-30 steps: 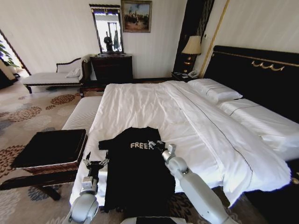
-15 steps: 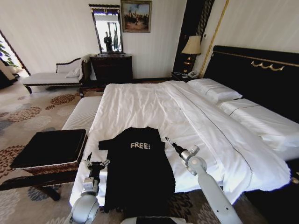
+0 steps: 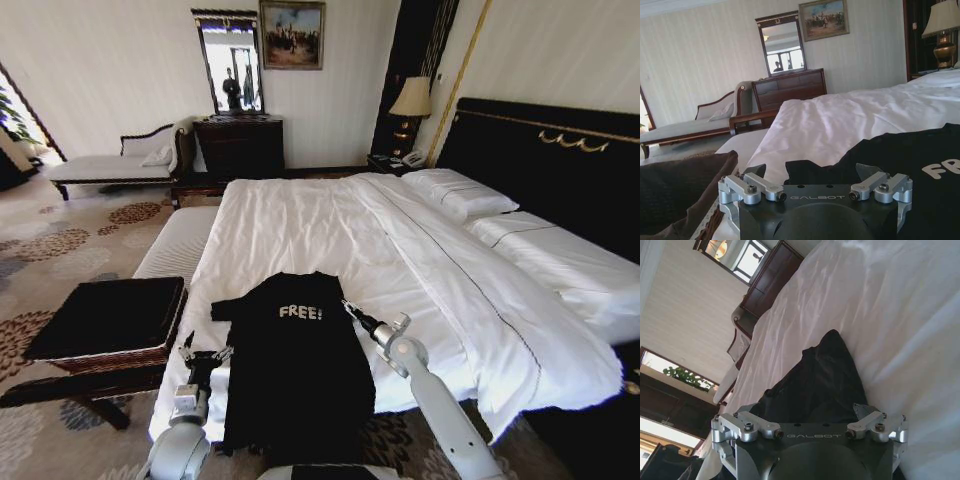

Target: Fold the clothes on the bed and place them into the basket.

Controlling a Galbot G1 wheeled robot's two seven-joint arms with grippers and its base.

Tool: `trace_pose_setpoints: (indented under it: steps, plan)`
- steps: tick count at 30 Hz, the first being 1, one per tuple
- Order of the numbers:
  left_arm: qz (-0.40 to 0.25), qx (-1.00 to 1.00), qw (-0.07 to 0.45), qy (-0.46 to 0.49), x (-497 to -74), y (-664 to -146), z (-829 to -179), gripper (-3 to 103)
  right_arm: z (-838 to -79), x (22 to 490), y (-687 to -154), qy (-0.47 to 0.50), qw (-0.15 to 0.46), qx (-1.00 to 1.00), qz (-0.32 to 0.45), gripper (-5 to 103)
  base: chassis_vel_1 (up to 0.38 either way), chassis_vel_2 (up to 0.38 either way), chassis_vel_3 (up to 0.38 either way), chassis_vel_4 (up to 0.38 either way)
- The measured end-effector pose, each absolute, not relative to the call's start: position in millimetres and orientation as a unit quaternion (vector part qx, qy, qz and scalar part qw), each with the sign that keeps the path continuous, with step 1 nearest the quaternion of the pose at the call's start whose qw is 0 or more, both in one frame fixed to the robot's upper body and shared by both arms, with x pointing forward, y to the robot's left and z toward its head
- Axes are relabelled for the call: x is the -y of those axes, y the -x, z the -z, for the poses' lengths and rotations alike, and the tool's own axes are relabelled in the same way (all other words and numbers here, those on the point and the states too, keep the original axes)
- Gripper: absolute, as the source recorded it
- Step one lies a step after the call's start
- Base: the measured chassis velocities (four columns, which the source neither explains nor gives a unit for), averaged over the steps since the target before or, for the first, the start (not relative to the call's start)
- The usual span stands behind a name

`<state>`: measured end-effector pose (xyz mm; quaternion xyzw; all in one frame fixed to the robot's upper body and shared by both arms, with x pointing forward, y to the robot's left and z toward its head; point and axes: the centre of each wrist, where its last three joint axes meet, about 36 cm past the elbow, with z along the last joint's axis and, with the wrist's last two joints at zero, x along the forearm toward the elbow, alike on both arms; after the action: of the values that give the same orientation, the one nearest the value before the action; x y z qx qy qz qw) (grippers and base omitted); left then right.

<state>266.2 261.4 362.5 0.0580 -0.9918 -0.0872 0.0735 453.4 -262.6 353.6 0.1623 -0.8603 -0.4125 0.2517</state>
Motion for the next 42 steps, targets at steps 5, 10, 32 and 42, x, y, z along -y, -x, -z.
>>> trace_pose_setpoints:
  steps: [5,10,32,42]
  plan:
    - [0.085,0.992,0.074,-0.058,-260,-267,-361,100,-356,251,-447,-0.185,0.267,0.859,0.396,100,0.0,0.0,0.0,0.0]
    - [0.085,0.992,0.072,-0.061,-261,-268,-362,100,-357,246,-450,-0.174,0.256,0.873,0.376,100,0.0,0.0,0.0,0.0]
    - [0.084,0.992,0.073,-0.062,-264,-269,-361,100,-314,285,-469,-0.114,0.237,0.896,0.358,65,0.0,0.0,0.0,0.0]
    - [0.08,0.992,0.071,-0.063,-263,-270,-360,100,-308,284,-469,-0.114,0.247,0.898,0.345,27,0.0,0.0,0.0,0.0]
